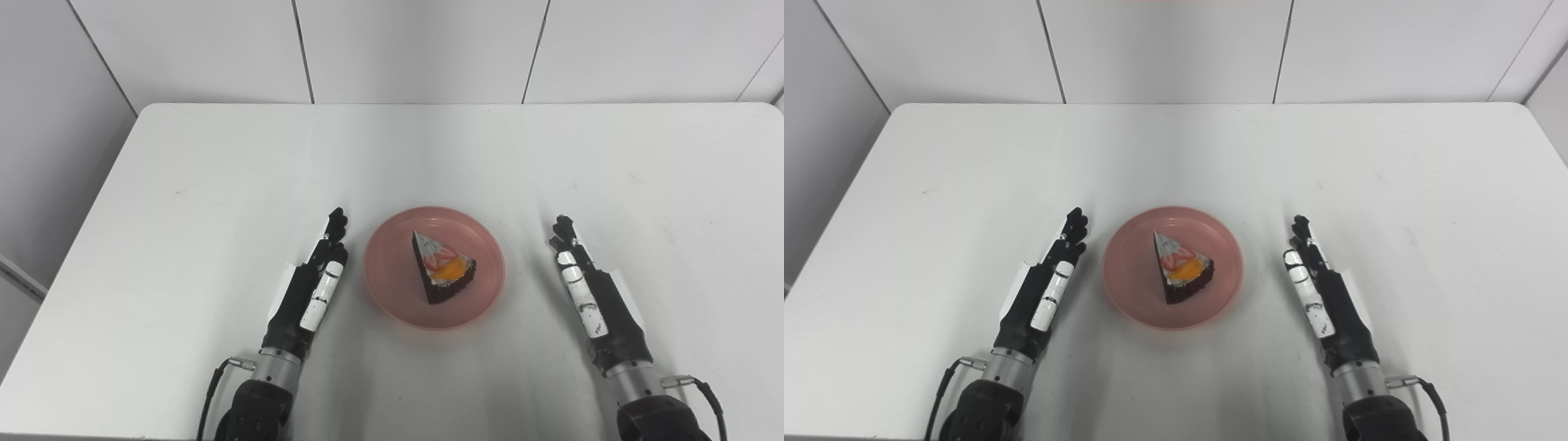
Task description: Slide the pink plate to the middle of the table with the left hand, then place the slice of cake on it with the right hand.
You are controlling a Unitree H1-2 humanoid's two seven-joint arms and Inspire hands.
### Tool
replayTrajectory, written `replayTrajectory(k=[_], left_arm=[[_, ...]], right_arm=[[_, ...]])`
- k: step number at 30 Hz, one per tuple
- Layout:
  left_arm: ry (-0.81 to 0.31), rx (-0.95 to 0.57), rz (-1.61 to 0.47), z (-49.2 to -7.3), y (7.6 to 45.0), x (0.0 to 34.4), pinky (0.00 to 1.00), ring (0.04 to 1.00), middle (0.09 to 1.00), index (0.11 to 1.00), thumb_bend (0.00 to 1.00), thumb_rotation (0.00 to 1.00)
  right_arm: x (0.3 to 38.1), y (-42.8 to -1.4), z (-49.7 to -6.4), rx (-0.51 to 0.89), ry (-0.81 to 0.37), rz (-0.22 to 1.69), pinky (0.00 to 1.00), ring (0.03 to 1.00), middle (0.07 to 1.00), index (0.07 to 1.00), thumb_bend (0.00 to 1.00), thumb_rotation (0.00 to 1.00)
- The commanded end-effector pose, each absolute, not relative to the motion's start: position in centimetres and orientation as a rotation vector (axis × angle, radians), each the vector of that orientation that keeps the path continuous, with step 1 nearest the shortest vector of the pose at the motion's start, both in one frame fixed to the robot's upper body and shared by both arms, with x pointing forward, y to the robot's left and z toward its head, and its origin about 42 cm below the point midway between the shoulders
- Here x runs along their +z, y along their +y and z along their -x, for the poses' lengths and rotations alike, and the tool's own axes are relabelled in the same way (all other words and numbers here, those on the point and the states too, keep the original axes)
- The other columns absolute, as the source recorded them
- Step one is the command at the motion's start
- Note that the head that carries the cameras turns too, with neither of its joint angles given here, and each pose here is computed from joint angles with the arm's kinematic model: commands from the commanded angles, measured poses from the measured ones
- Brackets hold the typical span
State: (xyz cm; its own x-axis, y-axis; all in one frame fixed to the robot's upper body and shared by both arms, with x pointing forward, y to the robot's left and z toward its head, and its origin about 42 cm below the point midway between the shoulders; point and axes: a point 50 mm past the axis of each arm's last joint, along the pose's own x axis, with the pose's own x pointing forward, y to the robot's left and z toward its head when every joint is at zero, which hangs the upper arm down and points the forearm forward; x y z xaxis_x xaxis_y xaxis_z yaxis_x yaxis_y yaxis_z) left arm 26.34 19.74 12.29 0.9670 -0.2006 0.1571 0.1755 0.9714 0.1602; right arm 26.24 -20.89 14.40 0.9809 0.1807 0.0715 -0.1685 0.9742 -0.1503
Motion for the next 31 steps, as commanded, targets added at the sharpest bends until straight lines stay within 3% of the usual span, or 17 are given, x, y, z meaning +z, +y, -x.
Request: replayTrajectory(k=[1, 13, 31], left_arm=[[-0.127, -0.201, -0.138, -25.46, 20.3, 11.4, 1.0, 1.0, 0.998, 0.979, 0.53, 1.0], [-0.068, -0.235, -0.018, -26.16, 20.31, 10.75, 0.99, 0.986, 0.991, 0.983, 0.48, 1.0], [-0.051, -0.251, -0.008, -26.14, 20.38, 10.98, 0.97, 0.968, 0.971, 0.958, 0.47, 1.0]], right_arm=[[14.79, -20.37, -26.33, 0.19, -0.128, 0.123, 1.0, 1.0, 1.0, 1.0, 0.28, 1.0], [14.13, -19.78, -27.07, 0.214, -0.107, 0.145, 1.0, 1.0, 1.0, 1.0, 0.35, 1.0], [14.56, -19.74, -26.93, 0.177, -0.113, 0.183, 1.0, 1.0, 1.0, 1.0, 0.35, 1.0]])
